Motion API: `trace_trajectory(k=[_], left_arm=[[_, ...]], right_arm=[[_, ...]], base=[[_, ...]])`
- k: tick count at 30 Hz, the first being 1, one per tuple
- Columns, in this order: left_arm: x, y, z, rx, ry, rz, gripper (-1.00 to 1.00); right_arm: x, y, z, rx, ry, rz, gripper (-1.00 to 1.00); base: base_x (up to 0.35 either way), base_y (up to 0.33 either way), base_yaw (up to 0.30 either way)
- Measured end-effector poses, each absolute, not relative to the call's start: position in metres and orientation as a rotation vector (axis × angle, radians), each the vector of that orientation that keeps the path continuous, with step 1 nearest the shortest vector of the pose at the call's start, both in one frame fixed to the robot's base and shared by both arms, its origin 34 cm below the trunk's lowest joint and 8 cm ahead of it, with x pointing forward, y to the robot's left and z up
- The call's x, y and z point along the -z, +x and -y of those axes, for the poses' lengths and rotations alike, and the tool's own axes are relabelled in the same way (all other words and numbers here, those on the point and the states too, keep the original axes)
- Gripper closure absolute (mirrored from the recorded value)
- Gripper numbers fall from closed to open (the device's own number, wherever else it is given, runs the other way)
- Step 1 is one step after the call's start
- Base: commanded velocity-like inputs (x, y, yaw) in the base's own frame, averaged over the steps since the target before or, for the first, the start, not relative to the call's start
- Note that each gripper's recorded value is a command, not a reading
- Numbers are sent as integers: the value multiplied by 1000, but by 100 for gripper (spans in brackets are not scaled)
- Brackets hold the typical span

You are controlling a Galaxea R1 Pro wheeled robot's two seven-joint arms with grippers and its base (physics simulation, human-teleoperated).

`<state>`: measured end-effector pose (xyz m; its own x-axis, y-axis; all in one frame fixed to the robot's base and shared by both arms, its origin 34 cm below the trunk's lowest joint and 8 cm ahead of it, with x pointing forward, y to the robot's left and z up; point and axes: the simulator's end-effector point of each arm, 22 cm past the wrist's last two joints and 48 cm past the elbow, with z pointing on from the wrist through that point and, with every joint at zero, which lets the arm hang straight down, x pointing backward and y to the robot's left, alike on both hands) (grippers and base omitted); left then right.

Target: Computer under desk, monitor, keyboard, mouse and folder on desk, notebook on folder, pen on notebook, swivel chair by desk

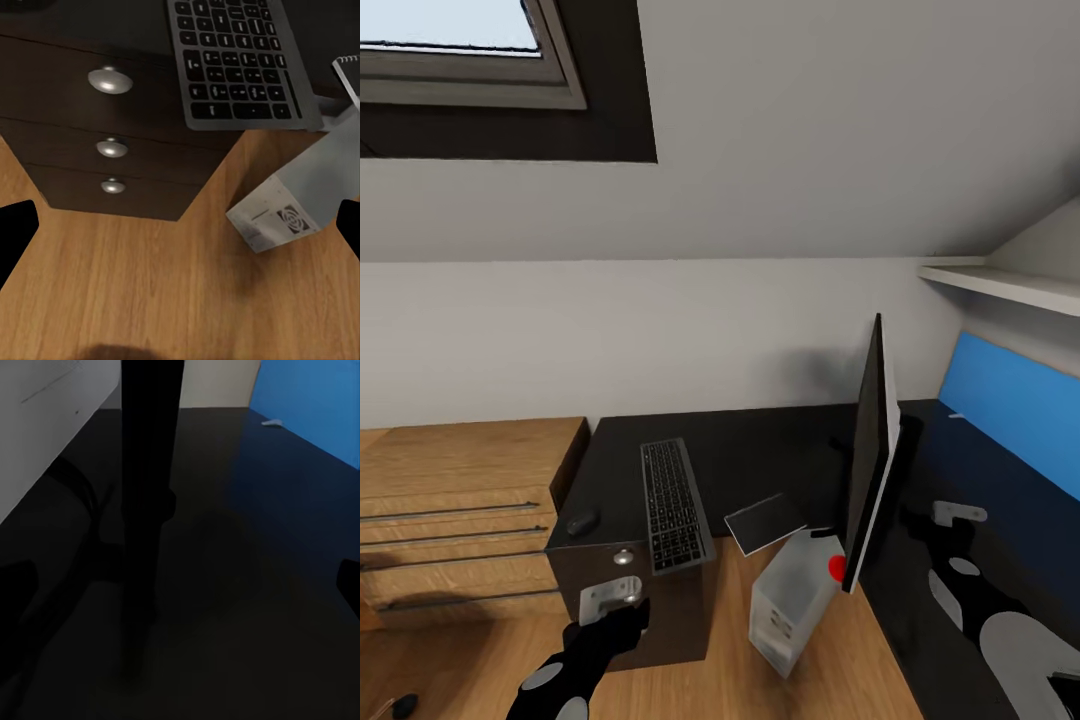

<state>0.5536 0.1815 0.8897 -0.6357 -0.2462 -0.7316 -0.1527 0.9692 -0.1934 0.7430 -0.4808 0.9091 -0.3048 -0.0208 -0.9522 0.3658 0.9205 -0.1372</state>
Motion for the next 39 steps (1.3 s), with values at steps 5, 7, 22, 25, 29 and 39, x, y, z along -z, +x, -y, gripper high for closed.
trace_trajectory(k=[5, 7, 22, 25, 29, 39], left_arm=[[-890, 553, -178, 147, -270, -2272, -100], [-890, 553, -178, 148, -268, -2272, -100], [-888, 552, -177, 150, -266, -2276, -100], [-888, 552, -176, 150, -265, -2276, -100], [-887, 551, -176, 150, -262, -2279, -100], [-885, 549, -169, 158, -244, -2288, -100]], right_arm=[[-912, 743, 483, 392, 253, -1834, -100], [-913, 744, 482, 385, 246, -1833, -100], [-905, 742, 479, 328, 201, -1860, -100], [-899, 736, 487, 331, 201, -1878, -100], [-896, 733, 491, 332, 200, -1887, -100], [-897, 732, 494, 332, 197, -1879, -100]], base=[[119, 0, 0], [169, 0, 0], [27, 0, 0], [1, 0, 0], [1, 0, 0], [93, -68, 0]])
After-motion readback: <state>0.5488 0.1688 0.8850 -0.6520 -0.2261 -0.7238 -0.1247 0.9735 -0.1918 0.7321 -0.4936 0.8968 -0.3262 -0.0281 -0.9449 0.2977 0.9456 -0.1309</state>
